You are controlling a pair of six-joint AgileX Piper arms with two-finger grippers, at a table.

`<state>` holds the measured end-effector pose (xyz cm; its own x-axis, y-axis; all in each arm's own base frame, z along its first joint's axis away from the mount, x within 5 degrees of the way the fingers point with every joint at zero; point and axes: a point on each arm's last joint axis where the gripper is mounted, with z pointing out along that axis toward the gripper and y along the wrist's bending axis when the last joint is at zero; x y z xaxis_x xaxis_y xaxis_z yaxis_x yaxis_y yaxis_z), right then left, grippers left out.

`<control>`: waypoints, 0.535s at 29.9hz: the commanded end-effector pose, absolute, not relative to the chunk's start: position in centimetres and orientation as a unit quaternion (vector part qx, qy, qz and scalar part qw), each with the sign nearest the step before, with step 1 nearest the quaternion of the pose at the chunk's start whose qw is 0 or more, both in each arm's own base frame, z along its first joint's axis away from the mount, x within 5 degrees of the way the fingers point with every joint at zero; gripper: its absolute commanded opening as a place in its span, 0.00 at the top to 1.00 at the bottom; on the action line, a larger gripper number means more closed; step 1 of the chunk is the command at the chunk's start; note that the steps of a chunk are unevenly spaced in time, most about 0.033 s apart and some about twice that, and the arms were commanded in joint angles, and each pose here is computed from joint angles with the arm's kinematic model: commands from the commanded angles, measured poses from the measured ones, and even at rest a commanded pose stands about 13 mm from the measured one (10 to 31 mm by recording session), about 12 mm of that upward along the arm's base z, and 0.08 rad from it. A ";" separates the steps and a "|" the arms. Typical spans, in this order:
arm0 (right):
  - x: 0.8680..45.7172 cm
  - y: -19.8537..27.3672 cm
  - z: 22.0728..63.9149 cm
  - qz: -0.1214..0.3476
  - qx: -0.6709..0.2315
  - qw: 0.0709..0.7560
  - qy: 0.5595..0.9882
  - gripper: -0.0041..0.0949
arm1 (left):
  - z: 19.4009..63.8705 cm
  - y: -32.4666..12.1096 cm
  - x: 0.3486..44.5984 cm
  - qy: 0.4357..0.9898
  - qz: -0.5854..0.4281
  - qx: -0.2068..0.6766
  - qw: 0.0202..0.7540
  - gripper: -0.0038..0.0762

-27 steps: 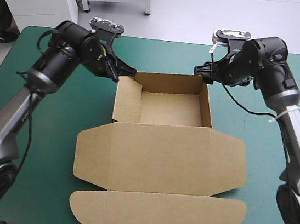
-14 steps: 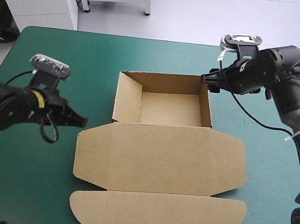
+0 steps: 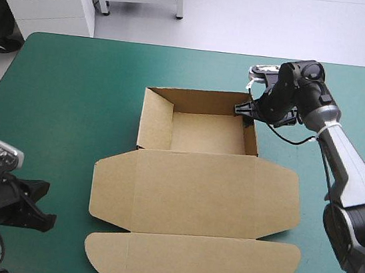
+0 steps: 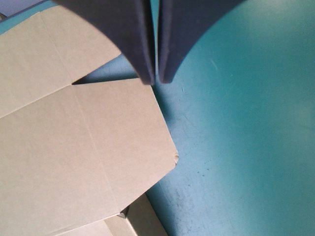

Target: Fold the box

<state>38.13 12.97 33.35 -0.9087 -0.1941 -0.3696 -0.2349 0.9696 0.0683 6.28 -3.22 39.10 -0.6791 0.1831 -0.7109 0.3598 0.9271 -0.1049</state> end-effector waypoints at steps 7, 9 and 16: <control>40.2 13.1 30.8 0.081 -0.096 0.167 0.978 0.25 | 37.1 -1.2 3.5 0.888 -0.102 0.153 0.423 0.96; 40.5 13.3 30.4 0.084 -0.095 0.171 0.977 0.25 | 36.5 -0.9 3.4 0.888 -0.087 0.152 0.425 0.96; 40.6 13.4 30.4 0.089 -0.097 0.172 0.976 0.40 | 34.8 -0.8 3.6 0.895 -0.075 0.153 0.413 0.96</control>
<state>41.16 13.65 27.30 -0.9496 -0.1580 -0.2709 -0.1986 0.9715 0.1295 3.09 -0.61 34.45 -0.6430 0.2173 -0.7344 0.3318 0.9433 -0.0113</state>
